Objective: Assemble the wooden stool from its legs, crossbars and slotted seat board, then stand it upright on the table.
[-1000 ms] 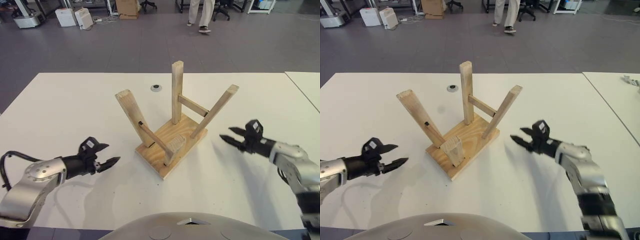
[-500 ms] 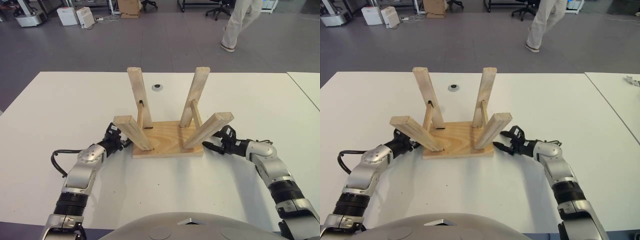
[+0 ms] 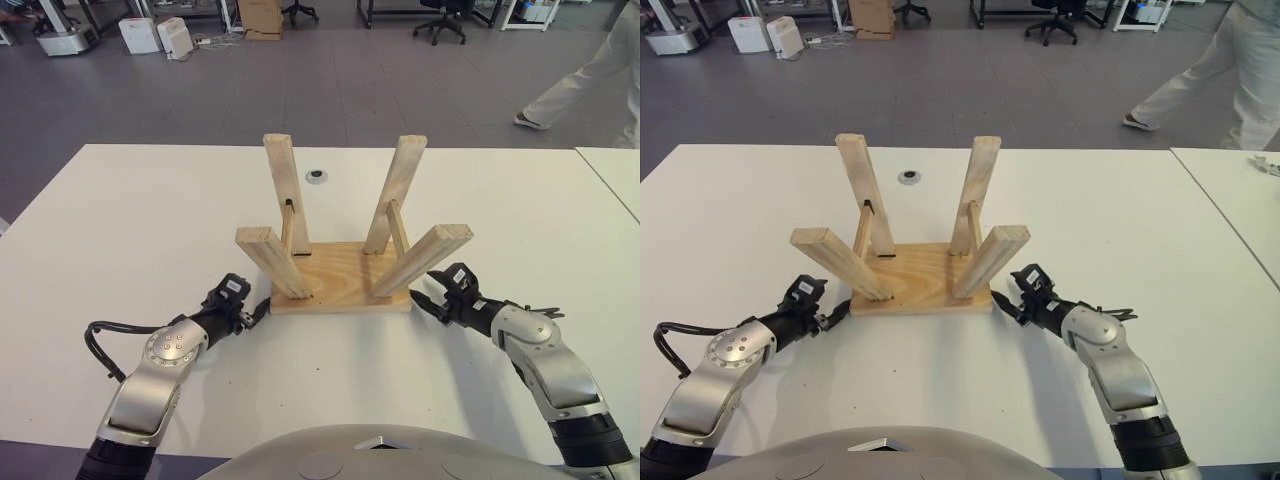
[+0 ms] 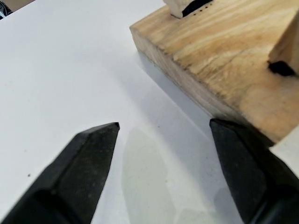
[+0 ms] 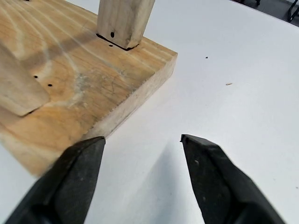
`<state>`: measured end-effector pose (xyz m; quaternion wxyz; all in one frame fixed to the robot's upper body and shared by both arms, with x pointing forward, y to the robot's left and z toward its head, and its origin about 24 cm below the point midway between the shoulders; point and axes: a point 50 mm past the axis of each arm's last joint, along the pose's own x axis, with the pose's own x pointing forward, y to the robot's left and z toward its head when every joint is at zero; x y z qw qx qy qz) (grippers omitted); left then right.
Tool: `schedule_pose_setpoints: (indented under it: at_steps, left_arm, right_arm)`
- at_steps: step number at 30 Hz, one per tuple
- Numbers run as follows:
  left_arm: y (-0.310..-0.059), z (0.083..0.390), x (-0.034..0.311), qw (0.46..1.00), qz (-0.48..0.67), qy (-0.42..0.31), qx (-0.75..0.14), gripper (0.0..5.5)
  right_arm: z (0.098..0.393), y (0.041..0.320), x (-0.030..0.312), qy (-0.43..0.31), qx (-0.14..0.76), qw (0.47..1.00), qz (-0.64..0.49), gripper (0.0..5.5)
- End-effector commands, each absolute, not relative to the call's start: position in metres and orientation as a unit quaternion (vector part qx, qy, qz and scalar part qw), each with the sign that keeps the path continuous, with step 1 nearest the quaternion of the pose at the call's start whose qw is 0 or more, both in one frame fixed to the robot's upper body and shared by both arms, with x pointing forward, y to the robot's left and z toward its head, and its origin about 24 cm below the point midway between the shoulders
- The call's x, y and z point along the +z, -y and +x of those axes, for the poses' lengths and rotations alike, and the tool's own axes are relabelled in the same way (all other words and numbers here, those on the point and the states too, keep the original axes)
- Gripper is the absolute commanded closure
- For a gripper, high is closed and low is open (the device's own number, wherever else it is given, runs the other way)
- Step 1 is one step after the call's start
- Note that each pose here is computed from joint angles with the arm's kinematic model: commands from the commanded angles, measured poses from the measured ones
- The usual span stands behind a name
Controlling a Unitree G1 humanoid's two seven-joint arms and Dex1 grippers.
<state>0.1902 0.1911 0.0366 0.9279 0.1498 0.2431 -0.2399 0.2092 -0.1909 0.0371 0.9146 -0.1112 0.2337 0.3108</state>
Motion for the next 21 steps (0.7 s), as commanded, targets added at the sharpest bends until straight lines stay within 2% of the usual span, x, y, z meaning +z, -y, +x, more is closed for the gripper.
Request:
schedule_pose_setpoints:
  at_steps: [1,3,6,11,14,17,21]
  left_arm:
    - [-0.137,0.185,0.075,0.915,0.019,-0.187,-0.356,1.93]
    - [-0.134,0.180,0.097,0.905,-0.008,-0.165,-0.393,1.93]
    - [-0.150,0.190,0.126,0.917,-0.028,-0.125,-0.378,1.93]
    - [-0.162,0.192,0.148,0.920,-0.036,-0.107,-0.375,1.93]
    - [-0.169,0.191,0.150,0.921,-0.043,-0.112,-0.370,1.93]
    - [-0.177,0.187,0.137,0.921,-0.032,-0.154,-0.356,1.93]
    - [-0.214,0.190,0.116,0.928,0.051,-0.210,-0.304,1.93]
  right_arm:
    - [0.204,0.141,0.075,-0.206,0.407,0.890,0.001,2.43]
    - [0.202,0.137,0.094,-0.216,0.420,0.881,0.027,2.43]
    - [0.196,0.142,0.113,-0.222,0.443,0.867,0.048,2.43]
    - [0.203,0.163,0.148,-0.182,0.442,0.875,0.080,2.43]
    - [0.205,0.177,0.158,-0.184,0.428,0.882,0.076,2.43]
    - [0.200,0.185,0.145,-0.231,0.406,0.883,0.045,2.43]
    - [0.206,0.214,0.126,-0.276,0.339,0.897,-0.069,2.43]
